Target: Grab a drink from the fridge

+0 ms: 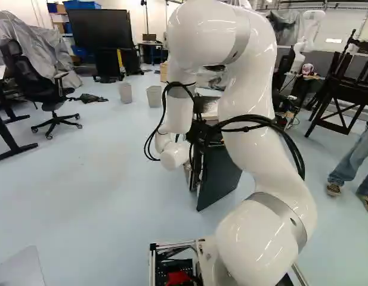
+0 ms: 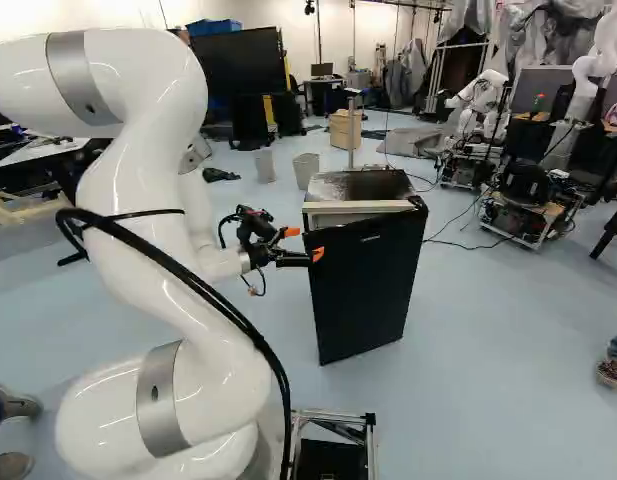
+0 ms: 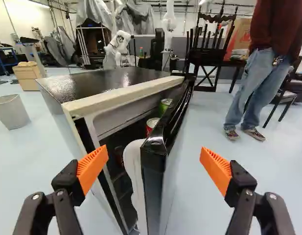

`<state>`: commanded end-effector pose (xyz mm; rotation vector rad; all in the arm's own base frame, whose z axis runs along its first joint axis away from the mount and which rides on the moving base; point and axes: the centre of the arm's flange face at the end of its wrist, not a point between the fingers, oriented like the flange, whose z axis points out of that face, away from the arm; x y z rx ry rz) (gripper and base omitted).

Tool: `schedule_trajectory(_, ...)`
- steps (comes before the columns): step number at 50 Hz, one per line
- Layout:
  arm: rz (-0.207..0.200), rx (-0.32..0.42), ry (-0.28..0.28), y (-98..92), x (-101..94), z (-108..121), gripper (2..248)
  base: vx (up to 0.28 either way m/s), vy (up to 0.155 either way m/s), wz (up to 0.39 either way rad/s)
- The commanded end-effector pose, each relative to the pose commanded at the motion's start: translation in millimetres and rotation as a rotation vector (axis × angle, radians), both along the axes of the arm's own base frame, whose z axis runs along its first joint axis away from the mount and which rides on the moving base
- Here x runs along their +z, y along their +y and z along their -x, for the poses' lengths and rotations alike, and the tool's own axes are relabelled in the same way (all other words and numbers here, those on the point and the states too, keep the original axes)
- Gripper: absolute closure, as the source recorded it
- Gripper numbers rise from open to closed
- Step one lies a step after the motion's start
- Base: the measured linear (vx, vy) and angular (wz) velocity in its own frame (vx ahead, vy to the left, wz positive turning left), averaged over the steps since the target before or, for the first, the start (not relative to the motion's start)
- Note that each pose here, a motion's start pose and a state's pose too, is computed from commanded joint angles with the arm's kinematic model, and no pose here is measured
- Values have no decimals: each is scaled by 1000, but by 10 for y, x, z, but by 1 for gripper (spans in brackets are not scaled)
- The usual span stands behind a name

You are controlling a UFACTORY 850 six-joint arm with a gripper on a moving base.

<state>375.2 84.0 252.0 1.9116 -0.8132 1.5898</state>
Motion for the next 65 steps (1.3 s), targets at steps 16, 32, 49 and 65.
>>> schedule_trajectory(16,26,-20,9,-95,31,196,3,0,0,0)
schedule_trajectory(32,45,-49,20,-220,52,350,3,0,0,0)
schedule_trajectory(49,53,-73,35,-355,59,461,3,0,0,0)
schedule_trajectory(65,57,-107,48,-505,64,540,3,0,0,0)
